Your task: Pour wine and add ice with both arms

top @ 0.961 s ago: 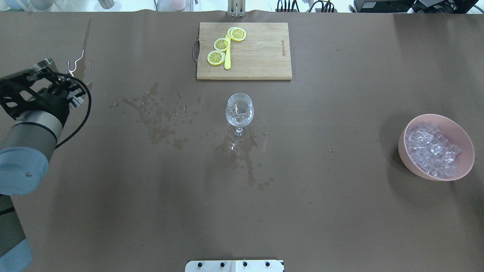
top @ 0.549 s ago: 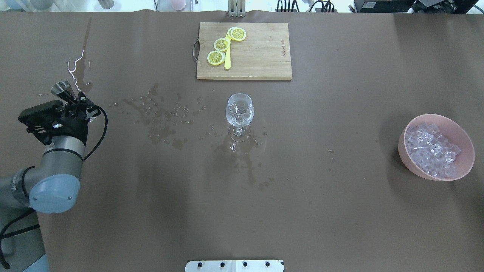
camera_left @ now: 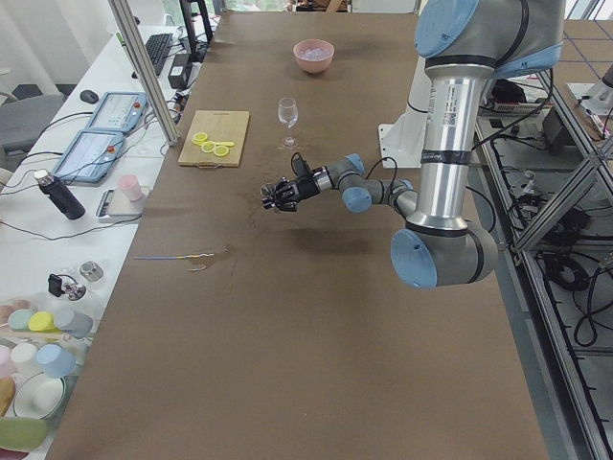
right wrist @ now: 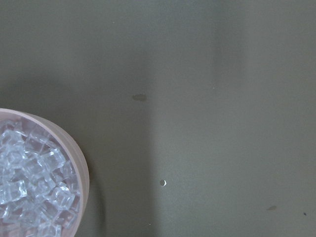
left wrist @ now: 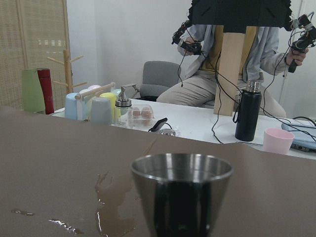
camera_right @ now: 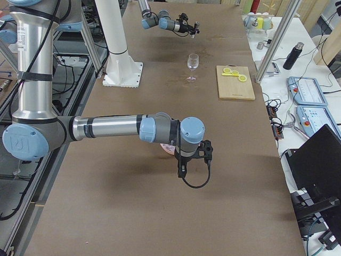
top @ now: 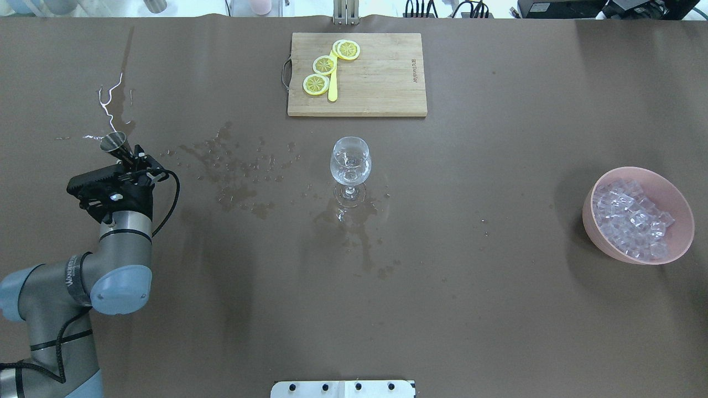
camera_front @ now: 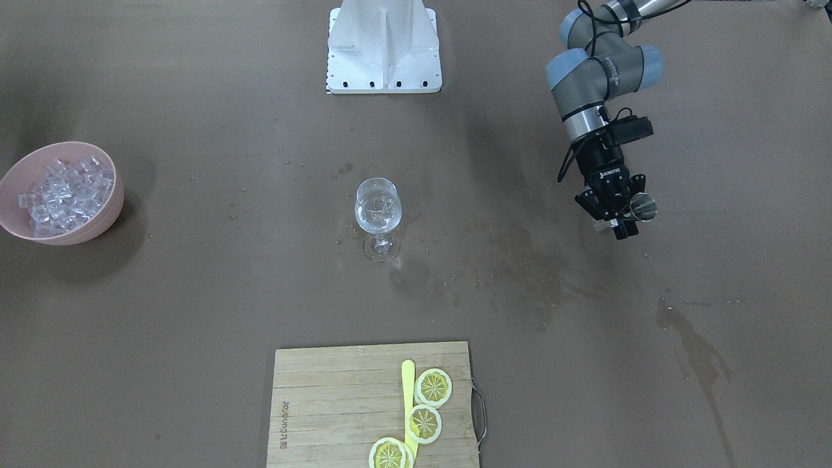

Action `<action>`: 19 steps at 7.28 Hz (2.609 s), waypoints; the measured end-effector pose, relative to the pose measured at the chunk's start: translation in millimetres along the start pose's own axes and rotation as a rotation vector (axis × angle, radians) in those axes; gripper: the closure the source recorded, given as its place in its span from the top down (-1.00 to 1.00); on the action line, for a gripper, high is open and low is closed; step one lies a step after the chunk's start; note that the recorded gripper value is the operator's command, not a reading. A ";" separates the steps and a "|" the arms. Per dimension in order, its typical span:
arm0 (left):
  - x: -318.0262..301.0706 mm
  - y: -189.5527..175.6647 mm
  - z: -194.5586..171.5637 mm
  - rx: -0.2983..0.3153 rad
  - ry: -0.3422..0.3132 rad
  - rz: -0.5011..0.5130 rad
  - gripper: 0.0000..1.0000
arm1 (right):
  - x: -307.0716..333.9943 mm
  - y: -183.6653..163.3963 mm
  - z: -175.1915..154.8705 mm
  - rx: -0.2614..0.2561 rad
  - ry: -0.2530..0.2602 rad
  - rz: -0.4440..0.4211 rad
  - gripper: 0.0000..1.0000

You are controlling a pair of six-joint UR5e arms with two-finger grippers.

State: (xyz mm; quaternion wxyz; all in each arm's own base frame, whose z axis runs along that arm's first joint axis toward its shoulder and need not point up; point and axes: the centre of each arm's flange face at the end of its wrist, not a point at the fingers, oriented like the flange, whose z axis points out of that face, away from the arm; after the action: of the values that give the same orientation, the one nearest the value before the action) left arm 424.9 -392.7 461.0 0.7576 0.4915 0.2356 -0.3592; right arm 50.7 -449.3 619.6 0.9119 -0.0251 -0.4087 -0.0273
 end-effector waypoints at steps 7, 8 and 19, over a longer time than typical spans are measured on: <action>2.8 45.5 14.3 0.091 -0.007 0.042 -0.98 | 0.2 0.0 0.3 -0.001 -0.001 0.001 1.00; 3.1 46.5 14.9 0.092 -0.007 0.043 -0.64 | 0.2 0.0 0.3 -0.001 -0.001 0.001 1.00; -7.6 57.6 22.6 0.097 -0.021 0.042 0.95 | -0.1 0.0 0.0 0.000 -0.001 0.000 1.00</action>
State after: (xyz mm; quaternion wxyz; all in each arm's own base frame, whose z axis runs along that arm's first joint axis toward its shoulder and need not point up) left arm 464.9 -396.0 508.7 0.7427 0.5284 0.1996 -0.3595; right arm 50.6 -449.3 619.6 0.9117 -0.0252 -0.4092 -0.0273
